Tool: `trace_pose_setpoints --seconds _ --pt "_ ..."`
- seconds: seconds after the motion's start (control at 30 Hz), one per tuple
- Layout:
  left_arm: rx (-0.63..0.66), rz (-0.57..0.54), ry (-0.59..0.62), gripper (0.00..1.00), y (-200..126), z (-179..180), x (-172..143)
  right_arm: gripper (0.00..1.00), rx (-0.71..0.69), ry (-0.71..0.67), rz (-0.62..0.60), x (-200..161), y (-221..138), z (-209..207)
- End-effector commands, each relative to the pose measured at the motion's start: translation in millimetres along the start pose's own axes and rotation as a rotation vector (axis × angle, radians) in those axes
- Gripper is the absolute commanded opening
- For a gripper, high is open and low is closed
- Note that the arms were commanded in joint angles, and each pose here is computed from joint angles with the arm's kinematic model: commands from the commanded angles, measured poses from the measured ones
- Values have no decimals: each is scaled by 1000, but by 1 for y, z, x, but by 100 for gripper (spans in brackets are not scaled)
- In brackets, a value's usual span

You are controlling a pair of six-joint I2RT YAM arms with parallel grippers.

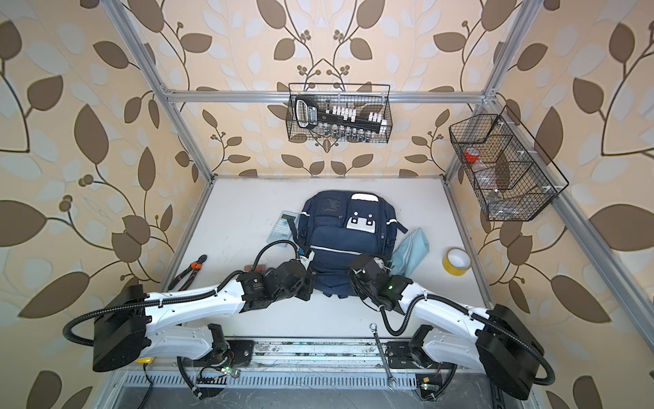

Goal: Pack books, pencil case, and school supplies into a backpack
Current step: Zip the student bag at the center of the table.

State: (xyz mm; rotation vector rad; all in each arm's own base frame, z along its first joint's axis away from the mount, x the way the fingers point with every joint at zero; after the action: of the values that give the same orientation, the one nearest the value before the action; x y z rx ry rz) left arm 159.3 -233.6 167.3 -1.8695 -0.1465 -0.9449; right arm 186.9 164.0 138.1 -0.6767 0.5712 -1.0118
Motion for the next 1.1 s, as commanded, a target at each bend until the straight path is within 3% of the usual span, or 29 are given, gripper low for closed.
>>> trace_pose_setpoints --seconds 0.0,0.17,0.3,0.67,0.93,0.97,1.0,1.07 --pt "52 -71 -33 0 -11 7 8 0 -45 -24 -43 17 9 -16" --pt "281 65 -202 0 -1 55 0 0 -28 -30 -86 36 -5 -26" --pt "346 111 -288 0 7 83 -3 0 -32 -37 -99 44 -11 -30" --pt "354 120 -320 0 16 93 14 0 -5 -85 -60 39 -5 -20" --pt "406 79 -334 0 -16 99 1 0 3 -372 66 21 7 33" --pt "387 96 -319 2 -15 96 3 13 -14 -411 74 19 6 38" --pt "372 123 -310 19 -15 94 7 32 -24 -450 64 17 0 41" --pt "375 162 -308 39 -16 92 11 59 -28 -505 13 20 -18 46"
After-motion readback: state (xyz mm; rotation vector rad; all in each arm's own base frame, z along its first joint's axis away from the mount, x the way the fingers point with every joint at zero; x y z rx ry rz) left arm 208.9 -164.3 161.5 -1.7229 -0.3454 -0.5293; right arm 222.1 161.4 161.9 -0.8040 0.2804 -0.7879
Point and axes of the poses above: each gripper's point midway between its finger pads, its own y axis out along the fingers, its own z axis along the line the jaws close on, x = y × z, the point moved 9 cm from there along -y, back along the fingers, and after that the axes turned 12 degrees about y, right-handed, at the moved point
